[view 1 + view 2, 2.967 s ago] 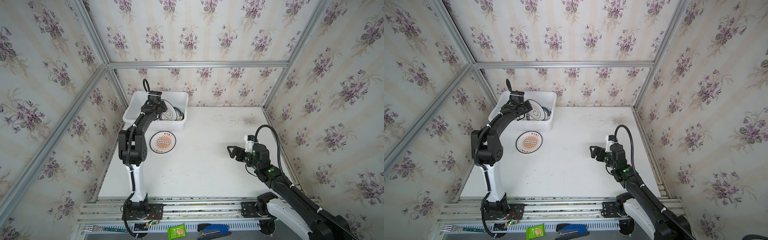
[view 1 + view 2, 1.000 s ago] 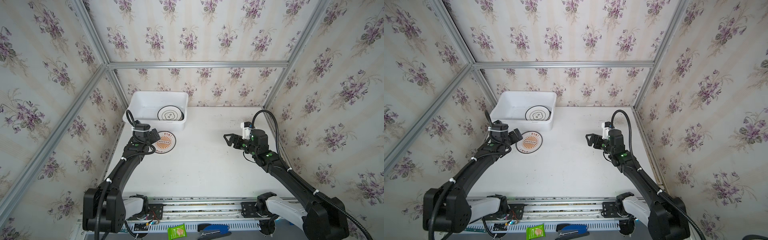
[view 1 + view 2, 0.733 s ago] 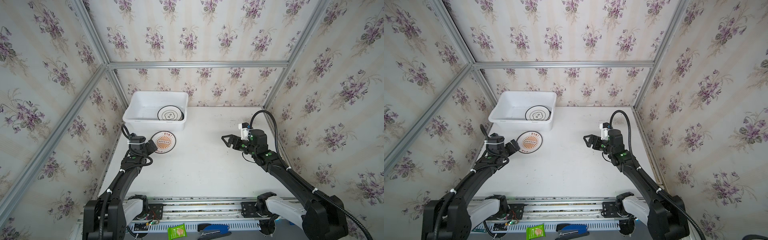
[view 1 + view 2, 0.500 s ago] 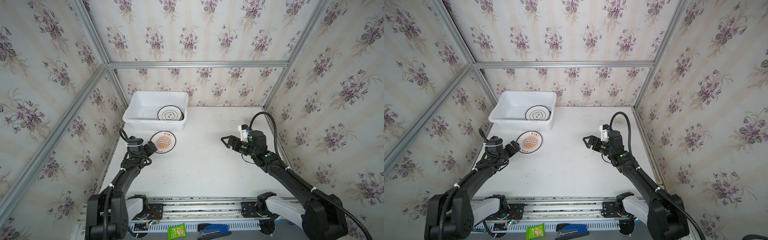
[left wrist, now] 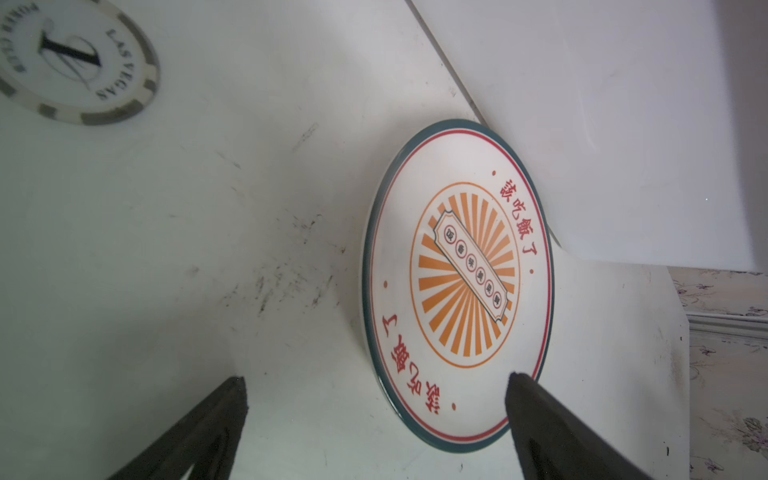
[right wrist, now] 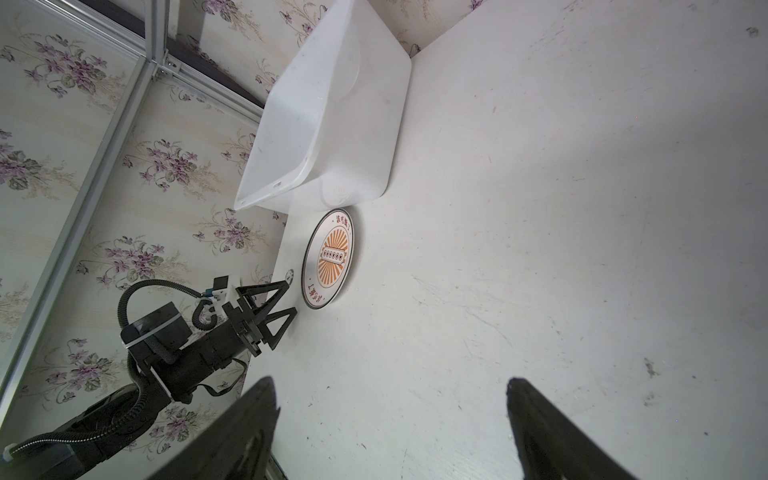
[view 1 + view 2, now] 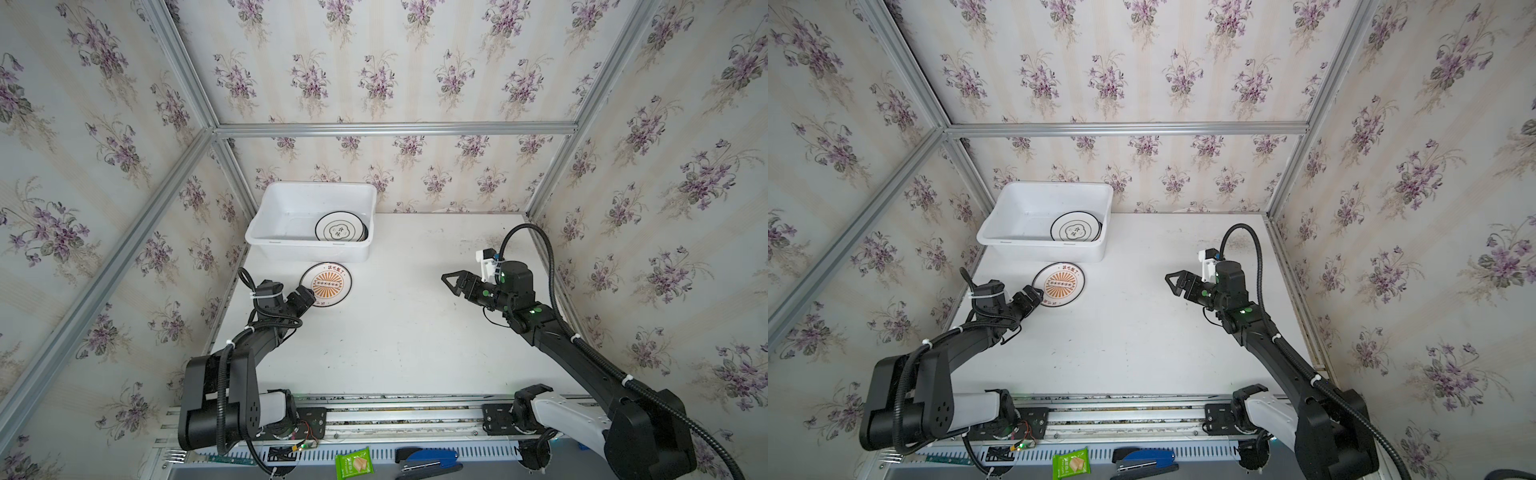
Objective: Place the plates into the plastic bin on the countertop
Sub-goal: 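Close the left gripper on the sunburst plate rim and tilt it up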
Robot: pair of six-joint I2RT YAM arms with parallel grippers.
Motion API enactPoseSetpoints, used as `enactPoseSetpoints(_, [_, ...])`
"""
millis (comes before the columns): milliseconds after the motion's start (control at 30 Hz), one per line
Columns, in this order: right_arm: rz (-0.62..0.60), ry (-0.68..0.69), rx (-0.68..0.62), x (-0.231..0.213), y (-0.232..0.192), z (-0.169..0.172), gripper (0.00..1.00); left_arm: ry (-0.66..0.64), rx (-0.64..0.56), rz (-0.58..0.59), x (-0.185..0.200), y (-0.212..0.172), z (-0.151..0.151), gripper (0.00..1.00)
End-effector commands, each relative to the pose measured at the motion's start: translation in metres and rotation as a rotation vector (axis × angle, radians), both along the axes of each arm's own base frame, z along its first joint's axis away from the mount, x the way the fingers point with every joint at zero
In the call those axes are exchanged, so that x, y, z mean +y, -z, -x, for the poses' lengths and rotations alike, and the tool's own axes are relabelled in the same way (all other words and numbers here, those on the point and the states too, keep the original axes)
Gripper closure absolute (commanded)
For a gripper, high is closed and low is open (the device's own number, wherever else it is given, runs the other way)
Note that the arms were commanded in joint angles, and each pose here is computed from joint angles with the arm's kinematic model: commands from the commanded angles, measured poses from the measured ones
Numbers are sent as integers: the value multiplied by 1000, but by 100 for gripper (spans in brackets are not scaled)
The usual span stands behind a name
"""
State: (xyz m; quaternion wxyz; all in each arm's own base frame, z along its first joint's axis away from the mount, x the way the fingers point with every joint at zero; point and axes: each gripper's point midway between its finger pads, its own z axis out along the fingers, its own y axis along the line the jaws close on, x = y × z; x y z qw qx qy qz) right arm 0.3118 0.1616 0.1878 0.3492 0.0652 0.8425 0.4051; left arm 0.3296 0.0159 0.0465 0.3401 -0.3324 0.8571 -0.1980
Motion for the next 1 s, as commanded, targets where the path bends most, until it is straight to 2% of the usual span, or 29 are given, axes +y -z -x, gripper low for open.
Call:
enactPoseSetpoints(0, [-9, -3, -20, 2, -5, -3, 11, 5, -33, 7, 0, -2, -6, 1])
enactPoseSetpoints(267, [-2, 10, -14, -1, -3, -3, 11, -5, -44, 32, -1, 2, -10, 5])
enactPoseSetpoints(433, [2, 16, -11, -2, -3, -3, 11, -51, -42, 78, 0, 6, -13, 15])
enactPoseSetpoints(667, [8, 21, -4, -3, -1, -3, 12, -25, -30, 173, -11, 16, -26, 34])
enactPoseSetpoints(833, [17, 25, -2, -4, 1, -2, 12, -26, -28, 197, -12, 20, -31, 43])
enactPoseSetpoints(967, [21, 27, 1, -5, 2, -3, 12, -24, -30, 194, -12, 19, -35, 57])
